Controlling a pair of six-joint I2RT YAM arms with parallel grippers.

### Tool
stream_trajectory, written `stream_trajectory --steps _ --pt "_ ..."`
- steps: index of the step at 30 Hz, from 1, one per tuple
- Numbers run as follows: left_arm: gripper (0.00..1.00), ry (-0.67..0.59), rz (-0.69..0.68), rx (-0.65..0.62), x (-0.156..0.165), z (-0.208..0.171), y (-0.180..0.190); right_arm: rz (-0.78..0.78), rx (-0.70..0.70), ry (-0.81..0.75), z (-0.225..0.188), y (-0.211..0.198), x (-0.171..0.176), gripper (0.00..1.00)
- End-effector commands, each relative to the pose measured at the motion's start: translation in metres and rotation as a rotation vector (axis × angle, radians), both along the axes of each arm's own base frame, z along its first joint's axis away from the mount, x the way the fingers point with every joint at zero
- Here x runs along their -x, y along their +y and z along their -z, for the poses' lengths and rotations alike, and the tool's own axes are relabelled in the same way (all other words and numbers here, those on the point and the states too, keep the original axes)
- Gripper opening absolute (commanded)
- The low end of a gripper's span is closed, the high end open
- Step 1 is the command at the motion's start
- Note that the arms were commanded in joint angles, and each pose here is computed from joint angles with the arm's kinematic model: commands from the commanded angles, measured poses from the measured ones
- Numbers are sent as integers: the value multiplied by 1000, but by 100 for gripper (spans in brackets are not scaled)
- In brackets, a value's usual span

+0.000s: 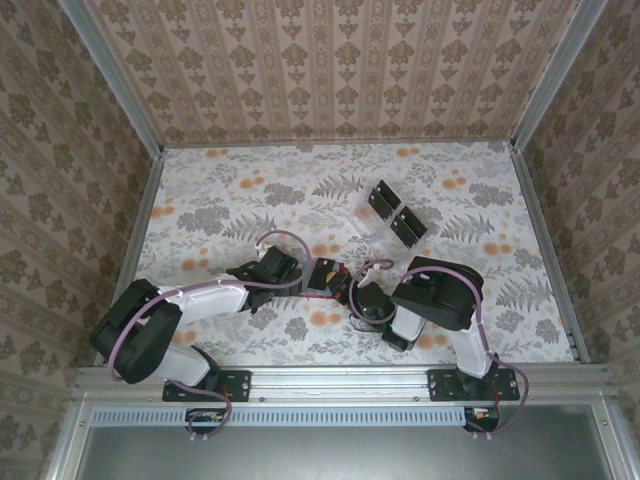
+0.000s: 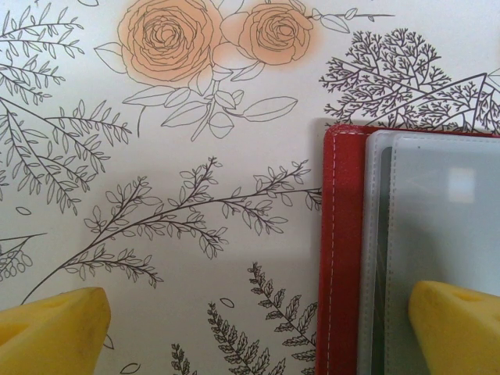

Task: Put the credit cards into the card holder
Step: Insert the credit card into the card slot.

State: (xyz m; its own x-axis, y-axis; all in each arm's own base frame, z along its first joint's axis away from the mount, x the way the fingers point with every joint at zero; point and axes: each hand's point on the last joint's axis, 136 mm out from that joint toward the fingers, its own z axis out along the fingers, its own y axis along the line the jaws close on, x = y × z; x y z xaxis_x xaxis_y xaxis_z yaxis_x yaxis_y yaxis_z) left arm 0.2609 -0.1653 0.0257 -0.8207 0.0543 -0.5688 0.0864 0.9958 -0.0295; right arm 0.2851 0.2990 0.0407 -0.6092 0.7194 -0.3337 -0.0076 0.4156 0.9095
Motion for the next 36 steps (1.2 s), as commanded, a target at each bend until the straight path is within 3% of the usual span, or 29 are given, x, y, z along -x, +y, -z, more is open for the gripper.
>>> stream_trajectory --steps 1,19,27,36 --pt "100 84 -11 -85 20 18 24 43 191 119 55 -33 17 0" --pt "100 81 -12 -85 20 18 24 -3 187 131 62 -20 19 0" --pt "100 80 -11 -87 20 17 24 62 214 145 67 -43 20 0" --pt "100 80 -9 -83 20 17 23 -14 193 149 69 -22 19 0"
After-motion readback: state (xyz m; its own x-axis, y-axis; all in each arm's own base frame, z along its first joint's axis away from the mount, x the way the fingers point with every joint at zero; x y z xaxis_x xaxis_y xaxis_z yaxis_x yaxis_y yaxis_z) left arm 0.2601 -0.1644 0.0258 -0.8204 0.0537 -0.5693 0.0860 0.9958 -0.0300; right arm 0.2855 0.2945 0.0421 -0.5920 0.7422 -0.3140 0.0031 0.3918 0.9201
